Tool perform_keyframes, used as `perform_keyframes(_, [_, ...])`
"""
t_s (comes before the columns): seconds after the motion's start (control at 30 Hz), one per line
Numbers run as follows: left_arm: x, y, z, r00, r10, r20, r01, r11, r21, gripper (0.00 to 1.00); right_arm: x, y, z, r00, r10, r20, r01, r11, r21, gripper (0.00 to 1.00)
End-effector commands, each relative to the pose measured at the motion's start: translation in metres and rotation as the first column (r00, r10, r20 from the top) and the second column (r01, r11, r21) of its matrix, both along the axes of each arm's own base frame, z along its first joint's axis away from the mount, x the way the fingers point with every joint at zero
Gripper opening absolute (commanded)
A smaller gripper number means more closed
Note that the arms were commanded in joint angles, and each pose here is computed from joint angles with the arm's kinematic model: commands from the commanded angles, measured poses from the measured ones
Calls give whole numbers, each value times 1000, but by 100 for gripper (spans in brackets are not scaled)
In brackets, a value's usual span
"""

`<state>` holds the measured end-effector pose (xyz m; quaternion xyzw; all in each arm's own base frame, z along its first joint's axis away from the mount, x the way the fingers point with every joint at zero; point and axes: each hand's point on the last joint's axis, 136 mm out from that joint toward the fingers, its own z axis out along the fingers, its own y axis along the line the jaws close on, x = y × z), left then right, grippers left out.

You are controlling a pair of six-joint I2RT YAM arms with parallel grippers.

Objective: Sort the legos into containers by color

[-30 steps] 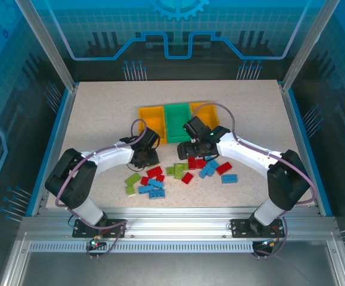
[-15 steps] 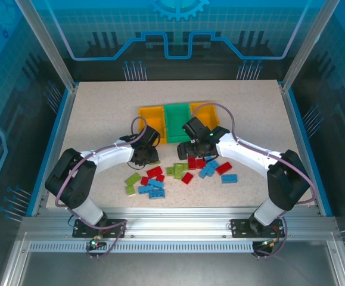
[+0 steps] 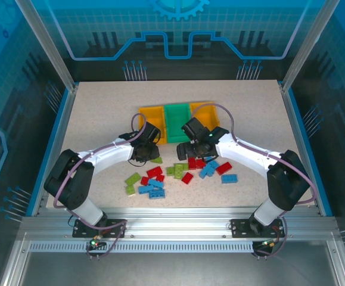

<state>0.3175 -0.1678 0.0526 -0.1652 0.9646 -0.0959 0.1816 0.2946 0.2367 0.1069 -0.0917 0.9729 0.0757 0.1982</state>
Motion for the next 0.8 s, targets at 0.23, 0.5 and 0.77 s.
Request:
perform_keyframes(0.23, [11,-13,12,999,-11,32,13,998,-65,22,-7,-5,-10,1000,-12,-23,11,999,-44,93])
perform_keyframes(0.5, [8,-15,12,998,-59,35,61,996,-60,49,-7,-4,-10,1000,-6,-27,5,999,-45,93])
perform_keyframes(0.77, [-4,-36,1,984,-179,-17,179,984,-13,83,-2,-13,-4,999,-50,-11,49,998,-32,94])
